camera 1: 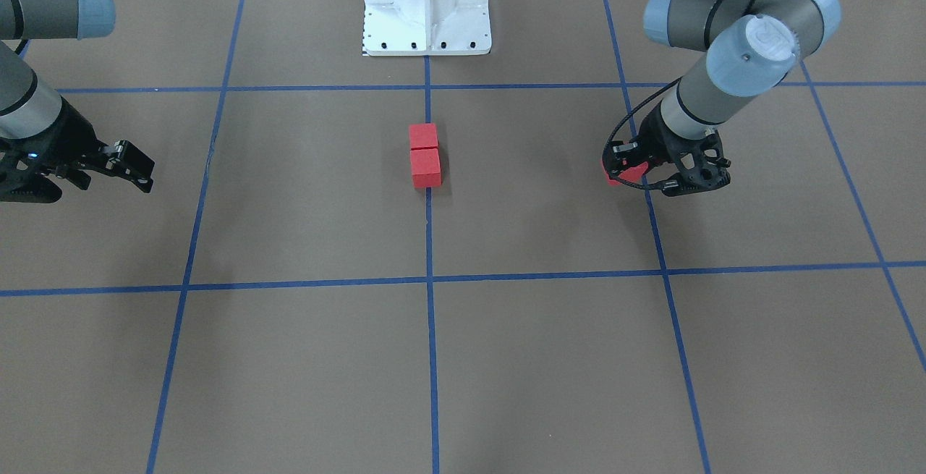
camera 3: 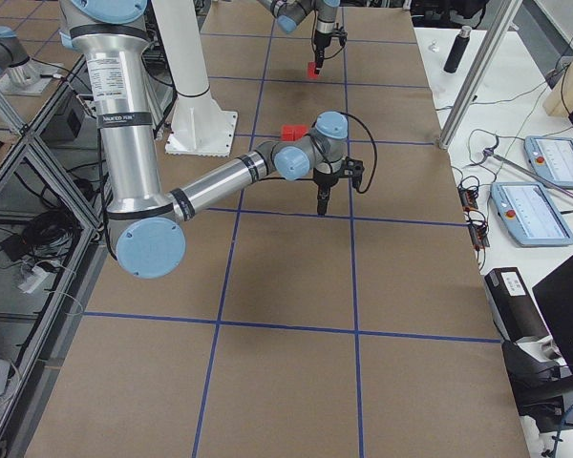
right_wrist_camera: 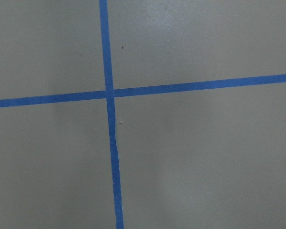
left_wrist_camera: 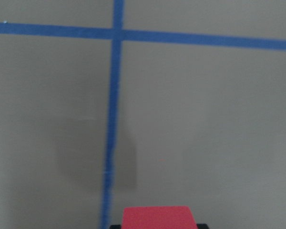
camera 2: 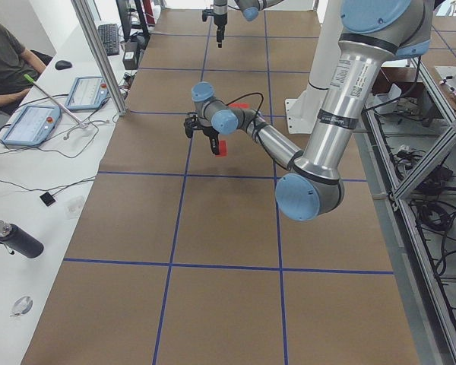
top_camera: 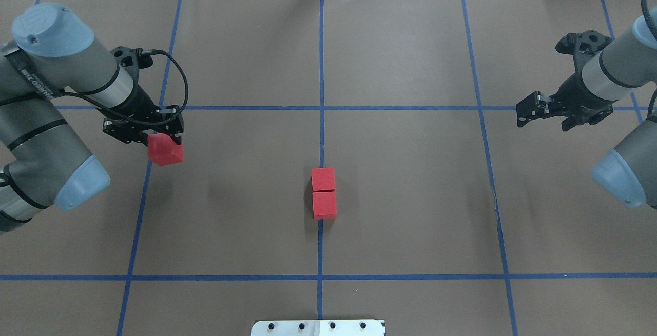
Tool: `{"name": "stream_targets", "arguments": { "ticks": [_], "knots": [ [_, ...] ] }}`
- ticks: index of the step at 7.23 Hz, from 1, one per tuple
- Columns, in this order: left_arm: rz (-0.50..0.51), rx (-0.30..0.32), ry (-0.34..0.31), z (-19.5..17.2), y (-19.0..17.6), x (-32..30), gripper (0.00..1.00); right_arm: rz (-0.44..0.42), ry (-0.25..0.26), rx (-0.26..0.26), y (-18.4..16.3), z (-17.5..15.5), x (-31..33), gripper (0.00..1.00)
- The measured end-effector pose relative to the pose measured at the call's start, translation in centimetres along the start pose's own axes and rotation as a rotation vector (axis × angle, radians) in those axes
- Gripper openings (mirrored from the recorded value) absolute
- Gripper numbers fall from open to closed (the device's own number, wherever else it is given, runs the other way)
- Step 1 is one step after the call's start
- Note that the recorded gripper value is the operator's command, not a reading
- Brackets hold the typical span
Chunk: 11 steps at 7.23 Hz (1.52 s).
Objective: Form red blocks into L shape at center
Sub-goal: 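Carry the cube with the left gripper beside the two-cube column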
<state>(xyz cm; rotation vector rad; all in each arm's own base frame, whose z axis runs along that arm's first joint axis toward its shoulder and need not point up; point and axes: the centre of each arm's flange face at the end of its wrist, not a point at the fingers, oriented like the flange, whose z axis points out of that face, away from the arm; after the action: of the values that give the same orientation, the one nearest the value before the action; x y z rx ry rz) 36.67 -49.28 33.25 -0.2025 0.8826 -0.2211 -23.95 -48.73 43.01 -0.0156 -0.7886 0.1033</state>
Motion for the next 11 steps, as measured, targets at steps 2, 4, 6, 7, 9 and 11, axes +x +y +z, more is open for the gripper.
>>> {"name": "stream_targets", "arguments": {
  "ticks": [2, 4, 6, 7, 9, 11],
  "knots": [
    [-0.378, 0.015, -0.001, 1.3, 3.0, 5.3, 0.00, 0.001, 0.000, 0.001, 0.0, -0.1, 0.0, 1.00],
    [-0.744, 0.058, -0.011, 2.8, 3.1, 10.5, 0.00, 0.001, -0.001, 0.001, 0.0, -0.1, 0.0, 1.00],
    [-1.048, 0.045, -0.011, 3.9, 5.1, 13.6, 0.00, 0.002, -0.001, 0.002, 0.0, -0.1, 0.0, 1.00],
    [-1.158, 0.038, -0.011, 4.6, 6.7, 14.9, 0.00, 0.003, 0.000, 0.001, 0.0, -0.1, 0.0, 1.00],
    [-1.290, 0.044, 0.005, 5.6, 9.7, 17.2, 0.00, 0.006, -0.001, 0.001, 0.1, -0.1, 0.0, 1.00],
    [-1.363, 0.052, 0.016, 6.6, 11.2, 18.1, 0.00, 0.017, -0.001, 0.001, 0.1, -0.1, 0.0, 1.00]
  ]
}}
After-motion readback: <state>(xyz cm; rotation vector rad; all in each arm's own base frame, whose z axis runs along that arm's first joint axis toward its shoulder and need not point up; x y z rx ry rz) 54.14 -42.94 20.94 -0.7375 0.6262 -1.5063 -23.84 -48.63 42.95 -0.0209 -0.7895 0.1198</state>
